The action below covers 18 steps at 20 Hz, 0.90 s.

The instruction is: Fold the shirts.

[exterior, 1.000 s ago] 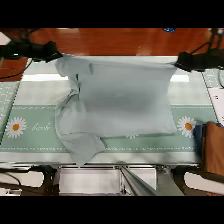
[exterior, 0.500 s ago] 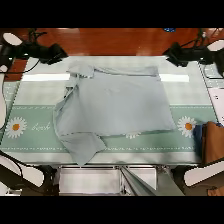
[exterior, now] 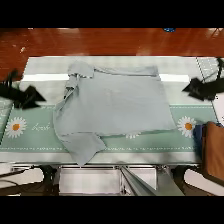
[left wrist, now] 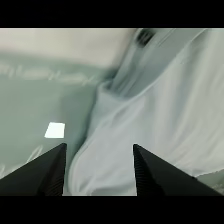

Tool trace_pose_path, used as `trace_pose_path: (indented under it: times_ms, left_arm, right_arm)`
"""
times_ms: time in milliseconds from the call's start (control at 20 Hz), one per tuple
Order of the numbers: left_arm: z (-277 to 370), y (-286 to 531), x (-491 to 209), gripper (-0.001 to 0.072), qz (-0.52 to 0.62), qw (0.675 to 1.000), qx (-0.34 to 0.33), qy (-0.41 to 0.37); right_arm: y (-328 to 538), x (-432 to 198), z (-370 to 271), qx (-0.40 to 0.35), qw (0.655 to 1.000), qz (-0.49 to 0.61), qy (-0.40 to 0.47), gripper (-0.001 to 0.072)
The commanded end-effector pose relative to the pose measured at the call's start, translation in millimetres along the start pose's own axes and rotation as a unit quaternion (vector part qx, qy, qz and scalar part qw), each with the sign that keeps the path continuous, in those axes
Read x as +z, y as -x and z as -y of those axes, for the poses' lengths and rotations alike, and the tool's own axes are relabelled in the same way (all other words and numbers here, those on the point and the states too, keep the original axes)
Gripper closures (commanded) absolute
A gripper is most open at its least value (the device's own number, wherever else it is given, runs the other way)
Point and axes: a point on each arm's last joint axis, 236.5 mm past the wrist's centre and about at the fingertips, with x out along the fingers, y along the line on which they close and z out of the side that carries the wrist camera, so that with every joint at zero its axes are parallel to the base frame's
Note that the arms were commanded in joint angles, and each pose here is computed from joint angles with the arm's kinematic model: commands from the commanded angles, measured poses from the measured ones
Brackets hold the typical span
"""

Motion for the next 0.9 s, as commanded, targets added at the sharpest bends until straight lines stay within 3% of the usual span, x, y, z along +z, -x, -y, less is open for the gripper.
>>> trace_pose_path:
  times_ms: [0,250,600,650,700,750,850]
  left_arm:
    - [-36,-24,-79,0.0197,0.003,0.997,-0.001,0.075]
    - [-39,-48,-129,0.0198,-0.008,0.991,-0.032,0.128]
    - [-28,-99,-154,0.0202,-0.050,0.991,-0.041,0.116]
    - [-26,-101,-147,0.0265,-0.038,0.992,-0.041,0.115]
    - [-23,-103,-139,0.0526,-0.023,0.992,-0.045,0.118]
    - [-21,-102,-133,0.0685,-0.011,0.992,-0.049,0.118]
    - [-17,-97,-125,0.0691,-0.003,0.993,-0.055,0.103]
  right_arm:
    - [-6,-71,3,0.024,1.000,0.016,-0.013,0.0303]
    - [2,-104,-5,0.041,0.999,0.025,-0.011,0.0303]
    - [3,-101,-16,0.065,0.997,0.030,-0.025,0.0303]
    - [3,-98,-15,0.063,0.997,0.035,-0.025,0.0303]
    - [4,-96,-10,0.055,0.997,0.041,-0.029,0.0303]
    - [5,-92,3,0.038,0.997,0.047,-0.049,0.0303]
    - [10,-95,49,-0.021,0.993,0.048,-0.103,0.0303]
